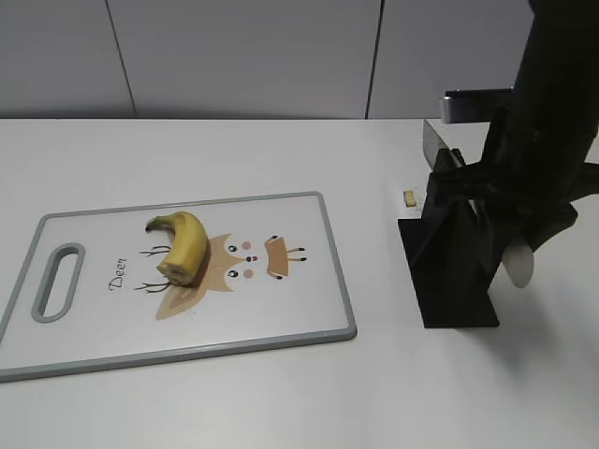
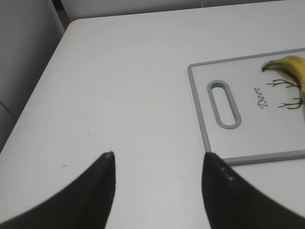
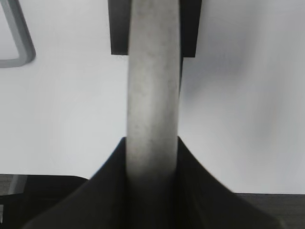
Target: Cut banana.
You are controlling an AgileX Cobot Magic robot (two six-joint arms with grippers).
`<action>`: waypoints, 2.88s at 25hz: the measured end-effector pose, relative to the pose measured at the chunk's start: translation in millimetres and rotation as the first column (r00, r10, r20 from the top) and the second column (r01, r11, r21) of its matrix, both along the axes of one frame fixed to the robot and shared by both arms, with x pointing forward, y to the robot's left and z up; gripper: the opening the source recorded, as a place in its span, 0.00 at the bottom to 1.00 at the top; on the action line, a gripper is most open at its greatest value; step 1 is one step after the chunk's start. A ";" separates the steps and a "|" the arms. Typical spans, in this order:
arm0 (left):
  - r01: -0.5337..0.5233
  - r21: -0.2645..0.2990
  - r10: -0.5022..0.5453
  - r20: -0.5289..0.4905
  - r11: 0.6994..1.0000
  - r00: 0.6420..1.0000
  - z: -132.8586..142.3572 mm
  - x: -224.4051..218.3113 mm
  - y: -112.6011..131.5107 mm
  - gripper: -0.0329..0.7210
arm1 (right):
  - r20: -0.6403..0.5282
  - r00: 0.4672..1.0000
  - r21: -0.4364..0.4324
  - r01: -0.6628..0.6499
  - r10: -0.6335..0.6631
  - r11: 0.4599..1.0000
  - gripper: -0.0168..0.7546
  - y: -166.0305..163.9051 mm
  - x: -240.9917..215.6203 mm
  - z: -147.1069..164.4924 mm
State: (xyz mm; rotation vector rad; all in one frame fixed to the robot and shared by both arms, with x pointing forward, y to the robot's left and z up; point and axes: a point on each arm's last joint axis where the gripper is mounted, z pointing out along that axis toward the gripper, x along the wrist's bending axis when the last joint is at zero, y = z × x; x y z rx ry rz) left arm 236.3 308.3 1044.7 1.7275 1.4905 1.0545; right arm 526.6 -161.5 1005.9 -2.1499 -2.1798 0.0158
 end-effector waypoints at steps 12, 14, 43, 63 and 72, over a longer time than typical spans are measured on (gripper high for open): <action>0.000 0.000 0.000 0.000 1.000 1.000 0.0 0.0 0.0 0.78 | 0.152 0.988 0.010 -0.012 0.011 1.000 0.25 -10.2 -11.1 43.4; 0.000 0.000 0.000 0.000 1.000 1.000 0.0 0.0 0.0 0.78 | 0.179 0.984 -0.005 -0.015 0.015 1.000 0.25 -12.9 -11.8 48.9; 0.034 0.072 -0.035 0.017 0.997 0.999 17.9 11.2 0.0 0.78 | 0.482 0.788 -0.061 -0.405 0.382 0.912 0.25 -4.4 7.2 112.2; 0.287 0.201 -0.271 -0.103 0.937 0.957 69.4 181.3 -17.9 0.90 | 0.560 0.392 -0.171 -0.808 0.730 0.564 0.25 22.4 30.5 105.2; 0.665 0.212 -0.574 -0.363 0.716 0.734 75.6 247.0 -45.0 0.89 | 0.590 0.134 -0.205 -0.929 0.796 0.308 0.25 40.8 40.1 86.4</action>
